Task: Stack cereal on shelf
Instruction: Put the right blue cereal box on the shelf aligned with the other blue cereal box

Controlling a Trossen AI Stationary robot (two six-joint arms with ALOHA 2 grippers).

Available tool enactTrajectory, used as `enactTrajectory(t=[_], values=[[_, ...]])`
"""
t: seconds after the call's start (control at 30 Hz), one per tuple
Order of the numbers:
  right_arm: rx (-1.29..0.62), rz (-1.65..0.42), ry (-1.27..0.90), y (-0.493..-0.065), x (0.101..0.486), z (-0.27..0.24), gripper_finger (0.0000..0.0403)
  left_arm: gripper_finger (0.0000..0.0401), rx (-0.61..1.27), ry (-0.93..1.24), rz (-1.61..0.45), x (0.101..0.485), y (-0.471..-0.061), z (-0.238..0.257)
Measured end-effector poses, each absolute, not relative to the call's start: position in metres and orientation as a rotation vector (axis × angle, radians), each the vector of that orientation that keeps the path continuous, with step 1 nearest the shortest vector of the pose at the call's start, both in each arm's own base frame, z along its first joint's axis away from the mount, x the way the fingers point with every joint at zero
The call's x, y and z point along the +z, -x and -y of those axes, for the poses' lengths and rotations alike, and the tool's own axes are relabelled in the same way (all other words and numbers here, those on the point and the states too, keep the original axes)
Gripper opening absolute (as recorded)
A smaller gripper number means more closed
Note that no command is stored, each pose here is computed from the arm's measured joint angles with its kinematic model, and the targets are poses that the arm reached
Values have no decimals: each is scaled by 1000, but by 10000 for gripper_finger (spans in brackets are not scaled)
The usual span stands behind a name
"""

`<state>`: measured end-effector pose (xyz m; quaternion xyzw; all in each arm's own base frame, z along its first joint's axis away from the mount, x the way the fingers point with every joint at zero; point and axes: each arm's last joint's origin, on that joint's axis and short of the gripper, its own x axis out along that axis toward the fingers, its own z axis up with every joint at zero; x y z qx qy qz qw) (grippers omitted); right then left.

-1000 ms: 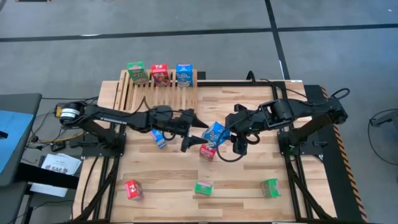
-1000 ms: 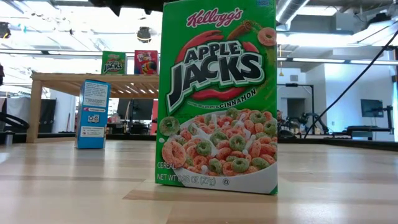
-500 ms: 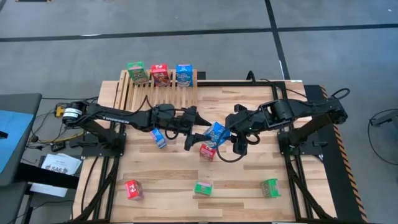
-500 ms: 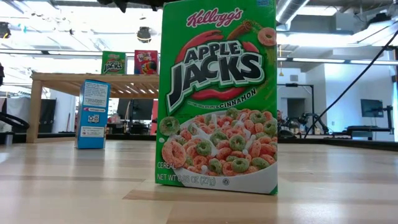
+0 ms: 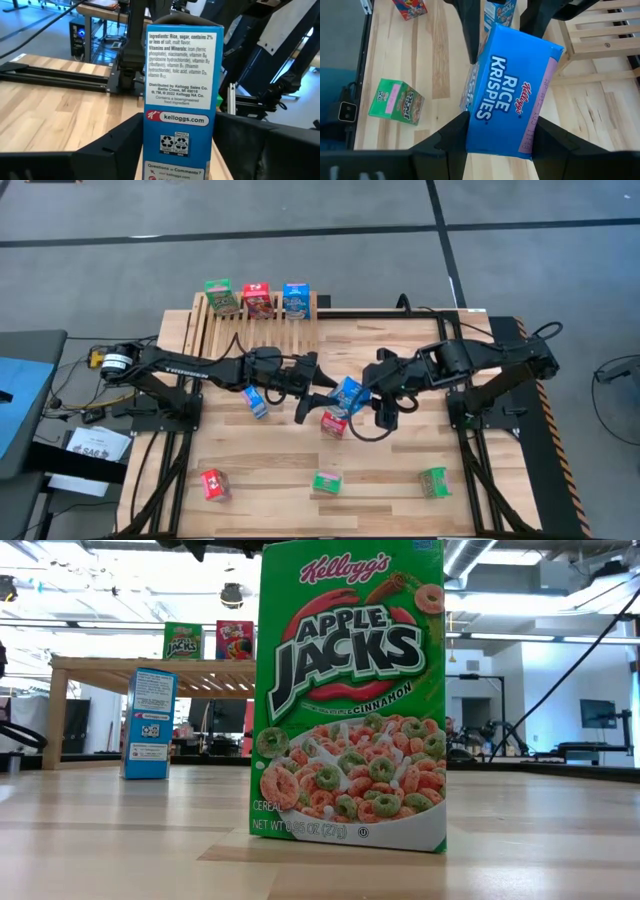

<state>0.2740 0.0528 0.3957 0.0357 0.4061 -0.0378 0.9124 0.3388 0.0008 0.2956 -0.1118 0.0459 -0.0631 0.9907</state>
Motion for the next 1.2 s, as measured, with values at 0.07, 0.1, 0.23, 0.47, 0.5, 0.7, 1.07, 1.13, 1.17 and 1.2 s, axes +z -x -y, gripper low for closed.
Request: enactTrajectory(t=[0.07,0.1,0.23,0.47,0.5,0.7,1.07,1.13,1.17,1.2], values=[[-77,-836,-74,-274,396,-53,202,200,-129,224,-93,296,-339,-1],[-77,-836,-74,-274,396,-53,202,196,-128,224,-92,296,-339,-1],[-78,-835,-77,-274,396,-53,202,181,-130,225,-93,296,-339,-1],[-77,-835,-74,-274,396,-53,202,175,-134,225,-94,295,-339,-1],[-76,-835,-74,-274,396,-53,202,175,-135,226,-94,295,-339,-1],[-60,-839,-82,-274,396,-53,202,174,-137,230,-100,295,-339,0],[-50,-822,-63,-276,397,-51,227,174,-141,231,-105,294,-339,0],[-50,-820,-63,-276,397,-51,243,174,-140,233,-105,295,-339,0],[-50,-817,-64,-276,397,-51,252,174,-141,233,-105,294,-339,0],[-52,-816,-69,-276,397,-51,260,174,-141,233,-105,294,-339,0]])
